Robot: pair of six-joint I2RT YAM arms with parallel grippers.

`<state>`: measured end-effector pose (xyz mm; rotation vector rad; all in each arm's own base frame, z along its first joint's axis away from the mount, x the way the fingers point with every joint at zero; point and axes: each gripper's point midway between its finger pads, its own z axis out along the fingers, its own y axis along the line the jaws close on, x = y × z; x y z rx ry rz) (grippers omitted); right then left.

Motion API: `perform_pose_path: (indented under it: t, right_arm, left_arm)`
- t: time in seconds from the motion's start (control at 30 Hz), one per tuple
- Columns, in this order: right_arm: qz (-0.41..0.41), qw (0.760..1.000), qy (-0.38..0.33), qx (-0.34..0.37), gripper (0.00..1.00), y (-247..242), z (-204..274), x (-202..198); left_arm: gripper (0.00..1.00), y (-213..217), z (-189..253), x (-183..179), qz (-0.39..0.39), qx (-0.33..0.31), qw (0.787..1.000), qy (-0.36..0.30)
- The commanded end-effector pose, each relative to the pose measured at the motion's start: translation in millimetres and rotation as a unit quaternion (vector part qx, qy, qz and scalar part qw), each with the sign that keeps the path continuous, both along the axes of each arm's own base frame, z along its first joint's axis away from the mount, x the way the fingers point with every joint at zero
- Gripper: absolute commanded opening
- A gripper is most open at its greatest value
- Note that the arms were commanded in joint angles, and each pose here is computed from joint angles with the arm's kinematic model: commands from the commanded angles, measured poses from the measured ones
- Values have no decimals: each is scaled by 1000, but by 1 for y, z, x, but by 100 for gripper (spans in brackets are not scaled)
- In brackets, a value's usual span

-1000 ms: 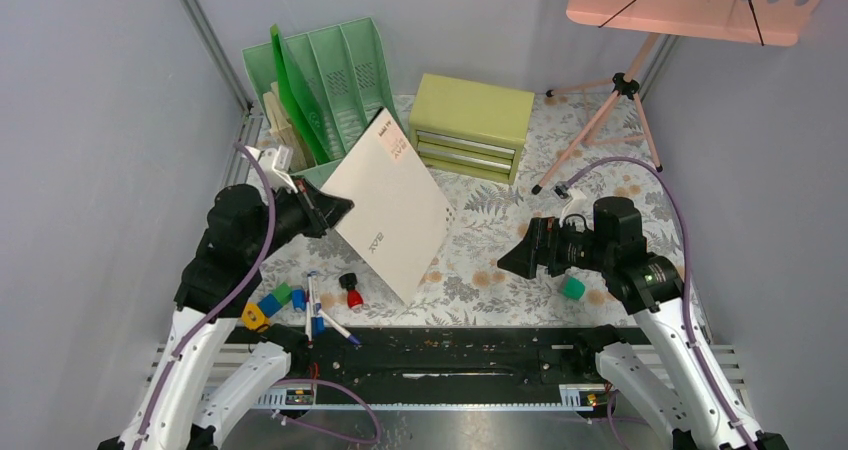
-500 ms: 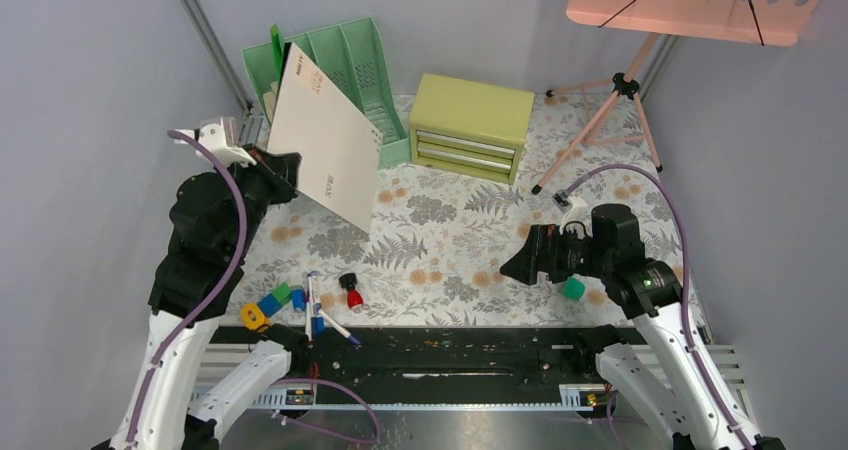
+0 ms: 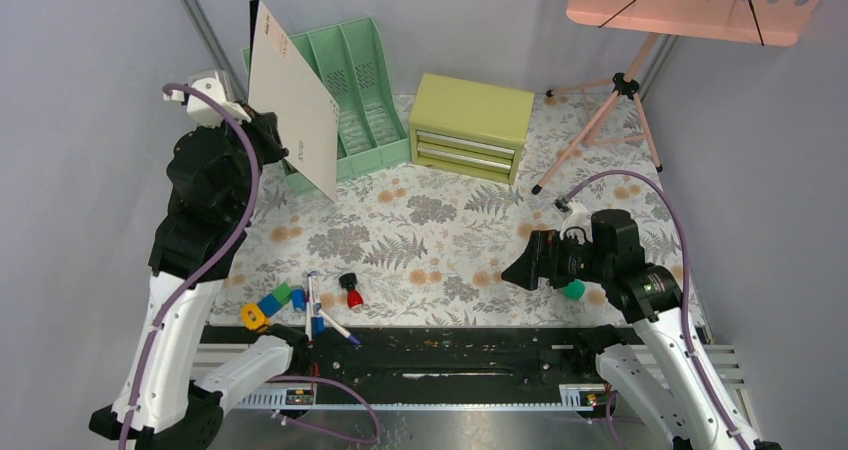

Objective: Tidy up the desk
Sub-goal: Place the folder in the storage box.

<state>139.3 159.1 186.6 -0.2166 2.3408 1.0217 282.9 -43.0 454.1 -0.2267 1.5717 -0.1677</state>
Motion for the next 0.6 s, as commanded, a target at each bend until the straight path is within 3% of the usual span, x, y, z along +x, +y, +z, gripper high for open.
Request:
perform_pose_path:
  t: [0.0,0.57]
  right_arm:
    - [-7,1000,3,-4,99,-2,-3,0]
    - [-5,1000,13,-7,99,-2,-7,0]
  left_arm:
    - [0,15,55,1,41,-19,996,-80]
    - [0,16,37,58,98,11,994,-55]
